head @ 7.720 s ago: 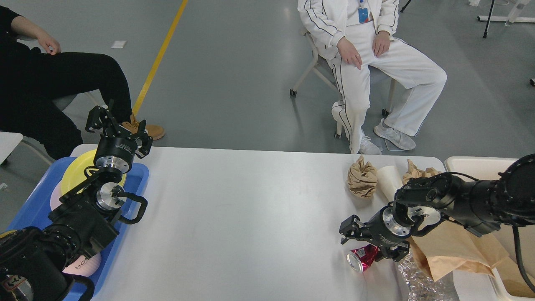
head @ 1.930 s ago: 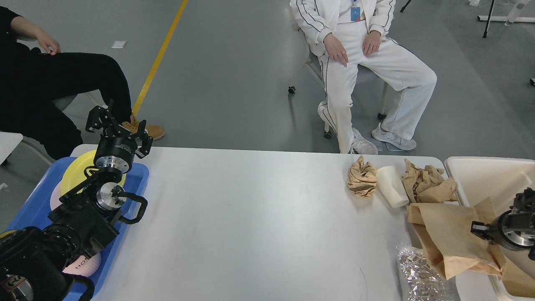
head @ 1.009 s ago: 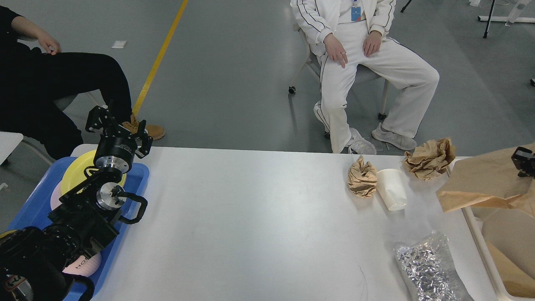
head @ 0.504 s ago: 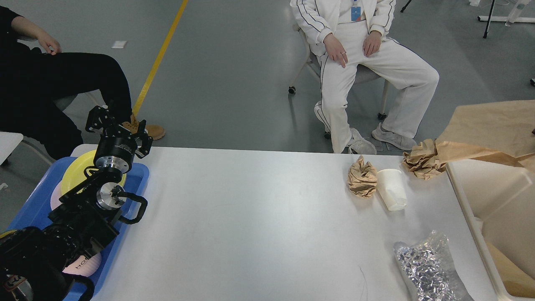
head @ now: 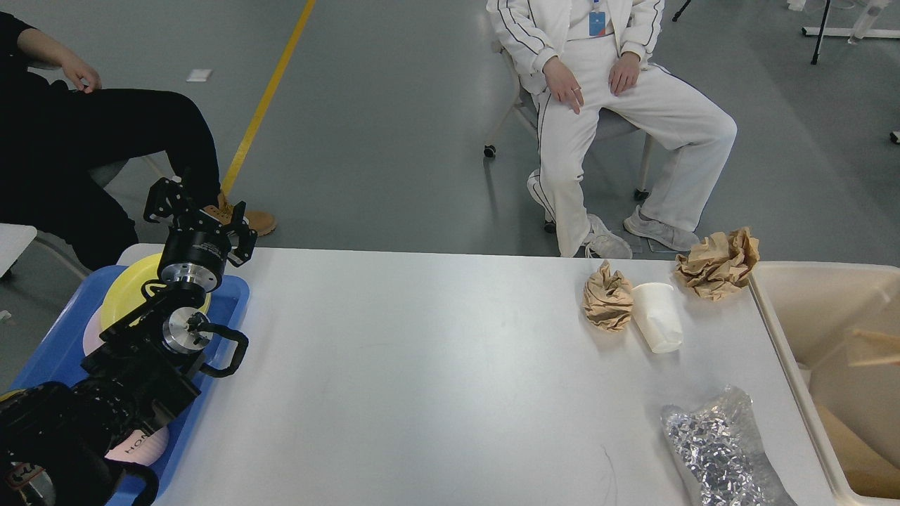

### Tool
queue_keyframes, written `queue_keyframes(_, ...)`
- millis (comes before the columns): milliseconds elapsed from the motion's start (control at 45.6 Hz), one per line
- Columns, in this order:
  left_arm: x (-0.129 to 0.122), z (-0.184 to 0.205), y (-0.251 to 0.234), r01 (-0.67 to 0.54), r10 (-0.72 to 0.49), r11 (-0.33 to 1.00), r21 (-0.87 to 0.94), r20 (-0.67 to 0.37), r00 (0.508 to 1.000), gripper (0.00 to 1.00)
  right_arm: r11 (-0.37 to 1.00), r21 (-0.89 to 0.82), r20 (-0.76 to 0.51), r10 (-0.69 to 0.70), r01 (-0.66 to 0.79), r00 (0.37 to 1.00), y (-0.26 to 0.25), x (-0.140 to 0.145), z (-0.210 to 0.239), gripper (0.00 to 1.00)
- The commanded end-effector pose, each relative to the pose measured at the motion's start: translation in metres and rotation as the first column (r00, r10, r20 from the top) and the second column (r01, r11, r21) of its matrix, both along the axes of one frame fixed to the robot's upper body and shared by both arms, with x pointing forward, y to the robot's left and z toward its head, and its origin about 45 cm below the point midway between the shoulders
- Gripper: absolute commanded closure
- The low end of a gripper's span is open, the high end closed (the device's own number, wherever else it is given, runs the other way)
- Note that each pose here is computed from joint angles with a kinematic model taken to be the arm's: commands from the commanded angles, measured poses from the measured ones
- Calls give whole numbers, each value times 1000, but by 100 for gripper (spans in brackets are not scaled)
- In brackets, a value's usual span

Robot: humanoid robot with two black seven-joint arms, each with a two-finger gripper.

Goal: Tidy desktop
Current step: 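Lift the brown paper bag and drop it into the white bin, then move the right gripper over the crumpled brown paper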

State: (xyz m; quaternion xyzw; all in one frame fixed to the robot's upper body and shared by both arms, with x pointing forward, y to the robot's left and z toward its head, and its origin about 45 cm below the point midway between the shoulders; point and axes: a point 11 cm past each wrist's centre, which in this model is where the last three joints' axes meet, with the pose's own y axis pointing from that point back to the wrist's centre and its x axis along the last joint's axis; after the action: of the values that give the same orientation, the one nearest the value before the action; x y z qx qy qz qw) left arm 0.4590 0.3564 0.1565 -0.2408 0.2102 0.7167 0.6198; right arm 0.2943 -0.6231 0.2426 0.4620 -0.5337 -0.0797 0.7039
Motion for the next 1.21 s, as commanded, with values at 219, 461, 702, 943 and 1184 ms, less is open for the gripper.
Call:
queue_keyframes(219,0,0,0,1,-1,1000,-1,1,1000,4,999,20,-72,43,-42,997,19,2,-35,0)
queue_keyframes(461,0,0,0,0,0,1000,0,0,1000,4,986,74,-17,151,-150,988,67,51,-23,0)
queue_keyframes(702,0,0,0,2,-2,1000,-1,1,1000,4,919,211,5,340,-333,940,165,98,-2,0)
queue_keyframes(943,0,0,0,0,0,1000,0,0,1000,4,715,448,-51,619,-536,784,289,113,54,0)
queue_keyframes(1184,0,0,0,0,0,1000,0,0,1000,4,594,495,-56,751,-635,658,363,108,93,0)
